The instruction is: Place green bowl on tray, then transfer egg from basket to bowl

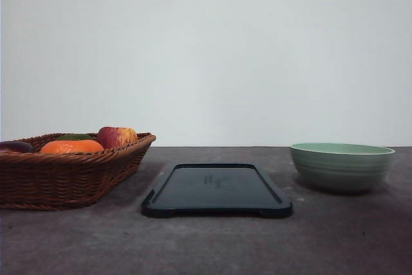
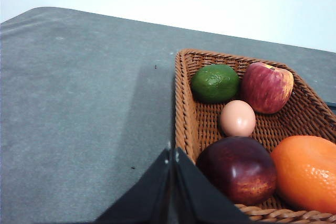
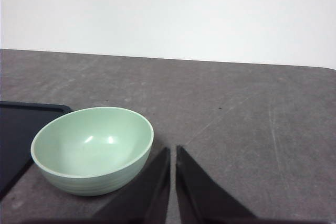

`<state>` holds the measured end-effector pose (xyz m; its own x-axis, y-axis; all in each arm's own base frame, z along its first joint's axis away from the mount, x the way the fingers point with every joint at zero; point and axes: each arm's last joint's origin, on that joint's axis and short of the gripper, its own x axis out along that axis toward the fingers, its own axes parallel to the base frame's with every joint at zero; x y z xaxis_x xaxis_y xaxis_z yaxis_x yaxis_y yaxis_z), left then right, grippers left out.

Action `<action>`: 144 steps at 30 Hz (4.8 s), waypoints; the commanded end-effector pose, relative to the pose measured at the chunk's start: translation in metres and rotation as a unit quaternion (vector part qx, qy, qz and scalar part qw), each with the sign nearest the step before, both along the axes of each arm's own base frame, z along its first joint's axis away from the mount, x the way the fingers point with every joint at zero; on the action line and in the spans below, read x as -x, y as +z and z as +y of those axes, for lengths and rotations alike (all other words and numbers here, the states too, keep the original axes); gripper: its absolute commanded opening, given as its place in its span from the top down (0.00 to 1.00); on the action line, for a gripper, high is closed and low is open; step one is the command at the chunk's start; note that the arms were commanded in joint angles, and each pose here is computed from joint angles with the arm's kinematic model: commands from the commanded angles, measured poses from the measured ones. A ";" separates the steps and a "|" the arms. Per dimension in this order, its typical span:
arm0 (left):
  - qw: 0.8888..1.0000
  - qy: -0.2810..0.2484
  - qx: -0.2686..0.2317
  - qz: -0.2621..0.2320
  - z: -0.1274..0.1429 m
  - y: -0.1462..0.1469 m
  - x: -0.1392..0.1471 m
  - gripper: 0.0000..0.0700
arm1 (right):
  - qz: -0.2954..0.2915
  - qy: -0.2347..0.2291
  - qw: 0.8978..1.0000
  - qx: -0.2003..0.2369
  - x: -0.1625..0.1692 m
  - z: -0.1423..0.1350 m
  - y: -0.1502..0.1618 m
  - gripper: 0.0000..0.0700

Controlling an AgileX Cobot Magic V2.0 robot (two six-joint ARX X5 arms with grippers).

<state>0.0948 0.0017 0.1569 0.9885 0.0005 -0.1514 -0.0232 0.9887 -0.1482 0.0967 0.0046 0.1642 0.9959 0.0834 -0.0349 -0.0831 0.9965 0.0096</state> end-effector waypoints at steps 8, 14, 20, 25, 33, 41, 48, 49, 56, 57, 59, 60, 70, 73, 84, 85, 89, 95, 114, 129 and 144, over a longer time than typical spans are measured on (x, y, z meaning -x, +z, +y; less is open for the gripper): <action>1.000 0.001 0.005 0.009 0.000 -0.006 -0.001 1.00 | -0.003 0.000 1.000 -0.008 0.000 0.000 0.000 0.99; 0.993 0.019 0.117 0.009 0.000 -0.006 -0.001 1.00 | 0.001 -0.001 0.999 -0.045 0.000 0.000 0.000 0.99; 0.963 0.038 0.267 -0.004 0.000 -0.003 -0.001 1.00 | 0.009 -0.031 0.976 -0.214 0.000 -0.001 0.000 0.99; 0.958 0.023 0.278 -0.067 0.000 0.010 -0.002 1.00 | -0.009 -0.025 0.968 -0.250 0.000 -0.001 0.004 0.99; 0.965 -0.007 0.185 -0.187 0.000 0.035 0.001 1.00 | -0.129 0.012 0.967 -0.219 0.006 -0.001 0.037 0.99; 0.967 -0.008 0.106 -0.233 0.000 0.070 0.007 1.00 | -0.151 0.003 0.980 -0.126 0.009 -0.001 0.083 0.99; 0.981 -0.001 0.105 -0.165 0.000 0.110 0.001 1.00 | -0.074 0.022 0.994 -0.073 -0.009 0.001 0.118 0.99; 0.984 -0.001 0.103 -0.147 0.000 0.114 -0.001 1.00 | -0.057 0.023 0.996 -0.069 -0.013 0.002 0.122 0.99; 0.995 -0.048 0.075 -0.037 -0.003 0.143 -0.027 1.00 | 0.067 0.059 0.996 -0.026 -0.040 0.005 0.140 0.99; 0.995 -0.058 0.074 -0.023 -0.003 0.145 -0.032 1.00 | 0.082 0.067 0.994 -0.021 -0.044 0.006 0.142 0.99; 0.995 -0.074 0.073 0.010 -0.004 0.150 -0.043 1.00 | 0.116 0.081 0.990 -0.015 -0.054 0.007 0.145 0.99; 0.994 -0.080 0.074 0.025 -0.004 0.151 -0.048 1.00 | 0.130 0.083 0.988 -0.013 -0.058 0.007 0.146 0.99; 0.971 -0.152 0.043 0.182 -0.011 0.159 -0.097 1.00 | 0.272 0.099 0.957 0.002 -0.094 0.009 0.140 0.99; 0.957 -0.170 0.016 0.232 -0.014 0.157 -0.109 1.00 | 0.310 0.124 0.943 -0.007 -0.101 0.010 0.132 0.99; 0.935 -0.216 -0.016 0.280 -0.030 0.152 -0.127 0.84 | 0.348 0.143 0.926 -0.021 -0.108 0.012 0.122 0.80; 0.935 -0.218 -0.017 0.279 -0.030 0.152 -0.127 0.73 | 0.350 0.142 0.926 -0.022 -0.107 0.012 0.122 0.67; 0.935 -0.220 -0.017 0.279 -0.031 0.152 -0.127 0.60 | 0.359 0.140 0.922 -0.029 -0.106 0.012 0.121 0.50; 0.935 -0.219 -0.016 0.280 -0.031 0.152 -0.127 0.60 | 0.397 0.132 0.907 -0.046 -0.110 0.012 0.128 0.50; 0.937 -0.219 -0.017 0.272 -0.031 0.153 -0.128 0.61 | 0.540 0.060 0.840 -0.012 -0.211 0.011 0.130 0.52; 0.937 -0.219 -0.017 0.272 -0.032 0.153 -0.128 0.61 | 0.578 0.058 0.814 -0.013 -0.262 0.013 0.062 0.67; 0.937 -0.219 -0.017 0.273 -0.031 0.153 -0.128 0.61 | 0.596 0.058 0.801 -0.014 -0.268 0.013 0.045 0.99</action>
<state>0.2205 -0.0289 0.3020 0.6542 -0.3669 -0.6614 0.3059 0.9281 -0.2123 0.3594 0.0167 0.2109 0.2428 0.1902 -0.9513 -0.0879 0.9809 0.1737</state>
